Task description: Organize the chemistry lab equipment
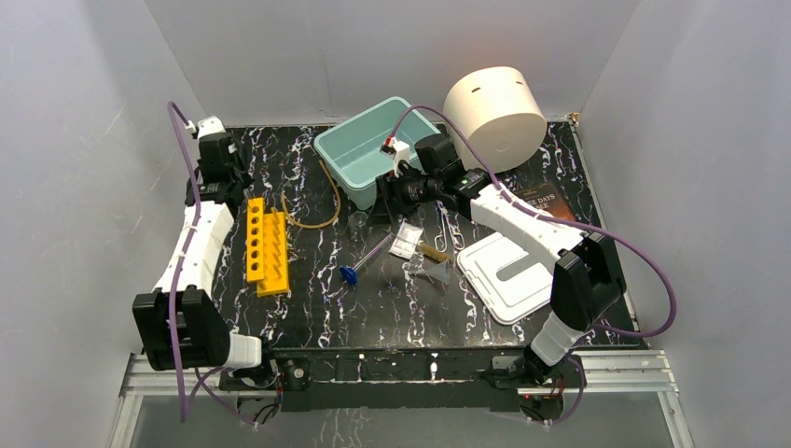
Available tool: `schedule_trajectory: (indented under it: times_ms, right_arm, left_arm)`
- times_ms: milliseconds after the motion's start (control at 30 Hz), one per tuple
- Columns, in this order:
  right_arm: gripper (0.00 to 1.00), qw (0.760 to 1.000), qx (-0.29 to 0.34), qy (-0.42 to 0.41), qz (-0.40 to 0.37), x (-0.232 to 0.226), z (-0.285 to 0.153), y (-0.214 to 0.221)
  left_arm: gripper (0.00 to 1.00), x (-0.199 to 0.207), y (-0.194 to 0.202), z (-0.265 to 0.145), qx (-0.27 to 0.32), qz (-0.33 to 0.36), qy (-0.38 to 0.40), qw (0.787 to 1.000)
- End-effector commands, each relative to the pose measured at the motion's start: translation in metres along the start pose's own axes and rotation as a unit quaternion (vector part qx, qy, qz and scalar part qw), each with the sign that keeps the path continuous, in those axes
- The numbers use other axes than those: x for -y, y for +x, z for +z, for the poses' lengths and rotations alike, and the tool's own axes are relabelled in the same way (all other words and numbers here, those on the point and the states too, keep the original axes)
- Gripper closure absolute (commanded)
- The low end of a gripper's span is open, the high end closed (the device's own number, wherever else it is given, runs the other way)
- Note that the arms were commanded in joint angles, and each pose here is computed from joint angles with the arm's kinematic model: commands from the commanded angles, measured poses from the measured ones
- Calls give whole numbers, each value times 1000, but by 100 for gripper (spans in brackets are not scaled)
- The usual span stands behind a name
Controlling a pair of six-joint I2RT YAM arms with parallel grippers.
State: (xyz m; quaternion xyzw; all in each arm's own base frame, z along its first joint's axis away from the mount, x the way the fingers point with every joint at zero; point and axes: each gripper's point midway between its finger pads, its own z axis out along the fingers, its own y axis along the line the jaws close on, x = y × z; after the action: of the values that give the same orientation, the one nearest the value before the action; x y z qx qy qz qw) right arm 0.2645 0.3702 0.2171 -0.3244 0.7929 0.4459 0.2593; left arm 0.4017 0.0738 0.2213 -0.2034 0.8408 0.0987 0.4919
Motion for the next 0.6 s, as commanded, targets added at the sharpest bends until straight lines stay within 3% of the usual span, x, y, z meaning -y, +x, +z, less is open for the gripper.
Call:
schedule_trajectory:
  times_ms: [0,233,567]
  right_arm:
    - [32,1000,8,1,-6,-3,-4,-4]
    - [32,1000,2,0,2,-2,-5,3]
    - [32,1000,14,0,26,-4,-15,21]
  left_arm:
    - [97,-9,-9,-10,41,-9,-8,999]
    - [96,-20,-5,-9,104,-65,-25,992]
    - [96,-22,-1,14,110,-65,-47,991]
